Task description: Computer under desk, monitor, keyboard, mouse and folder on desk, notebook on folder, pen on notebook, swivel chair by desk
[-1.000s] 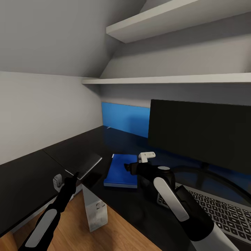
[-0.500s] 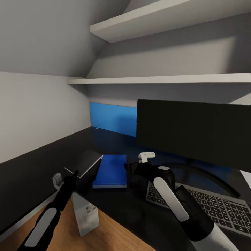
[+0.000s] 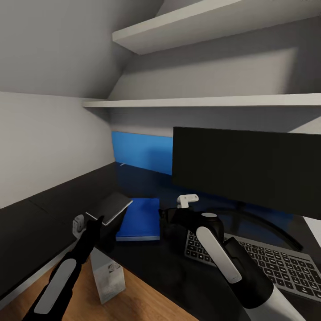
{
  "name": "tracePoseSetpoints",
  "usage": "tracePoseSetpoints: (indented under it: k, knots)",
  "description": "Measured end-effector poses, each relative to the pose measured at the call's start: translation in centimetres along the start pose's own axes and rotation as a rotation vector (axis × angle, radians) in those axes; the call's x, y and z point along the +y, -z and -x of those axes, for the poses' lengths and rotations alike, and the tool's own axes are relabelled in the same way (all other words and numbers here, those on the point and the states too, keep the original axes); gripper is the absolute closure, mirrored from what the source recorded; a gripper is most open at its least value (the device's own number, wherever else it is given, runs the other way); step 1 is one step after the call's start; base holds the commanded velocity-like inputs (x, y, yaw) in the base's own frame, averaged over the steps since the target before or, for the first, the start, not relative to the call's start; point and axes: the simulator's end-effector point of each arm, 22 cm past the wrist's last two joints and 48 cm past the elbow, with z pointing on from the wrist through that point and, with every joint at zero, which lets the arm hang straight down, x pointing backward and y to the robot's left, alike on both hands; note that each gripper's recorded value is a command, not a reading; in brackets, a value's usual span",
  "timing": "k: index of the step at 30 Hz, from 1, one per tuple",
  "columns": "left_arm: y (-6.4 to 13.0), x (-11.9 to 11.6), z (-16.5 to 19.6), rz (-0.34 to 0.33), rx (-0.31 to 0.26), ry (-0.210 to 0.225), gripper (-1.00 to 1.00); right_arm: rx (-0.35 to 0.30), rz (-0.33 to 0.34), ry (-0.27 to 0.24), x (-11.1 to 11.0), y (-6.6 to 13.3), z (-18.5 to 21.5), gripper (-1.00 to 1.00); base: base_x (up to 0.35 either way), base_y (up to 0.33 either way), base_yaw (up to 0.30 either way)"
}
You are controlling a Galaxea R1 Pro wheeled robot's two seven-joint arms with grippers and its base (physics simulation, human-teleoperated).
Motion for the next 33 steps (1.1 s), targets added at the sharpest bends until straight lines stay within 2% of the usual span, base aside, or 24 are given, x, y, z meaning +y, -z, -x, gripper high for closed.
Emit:
tracePoseSetpoints:
  k: [4, 9, 16, 23, 30, 33]
  knots:
    - [-0.1, -0.4, -1.4, 0.022, 0.005, 0.012, 1.0, 0.0, -0.001, 0.0, 0.0, 0.0, 0.0, -1.0, 0.0, 0.0, -0.132]
    - [-0.2, -0.9, -1.8, 0.025, -0.016, -0.037, 1.0, 0.001, 0.0, 0.001, 0.0, 0.0, 0.0, -1.0, 0.0, 0.0, -0.246]
    - [-0.1, -1.9, -1.3, 0.004, -0.053, -0.069, 1.0, 0.004, 0.004, 0.008, 0.3, 0.0, -0.2, -1.0, 0.0, 0.0, -0.285]
    - [0.0, -2.3, -0.3, -0.007, -0.096, -0.072, 1.0, 0.005, 0.005, 0.009, 0.3, 0.0, -0.3, -1.0, 0.0, 0.0, -0.239]
    - [0.1, -2.2, 0.0, -0.001, -0.114, -0.07, 1.0, 0.005, 0.006, 0.011, 0.4, 0.0, -0.3, -1.0, 0.0, 0.0, -0.051]
    - [0.2, -2.0, 0.3, 0.008, -0.141, -0.059, 1.0, 0.005, 0.007, 0.011, 0.4, 0.0, -0.3, -1.0, 0.0, 0.0, -0.014]
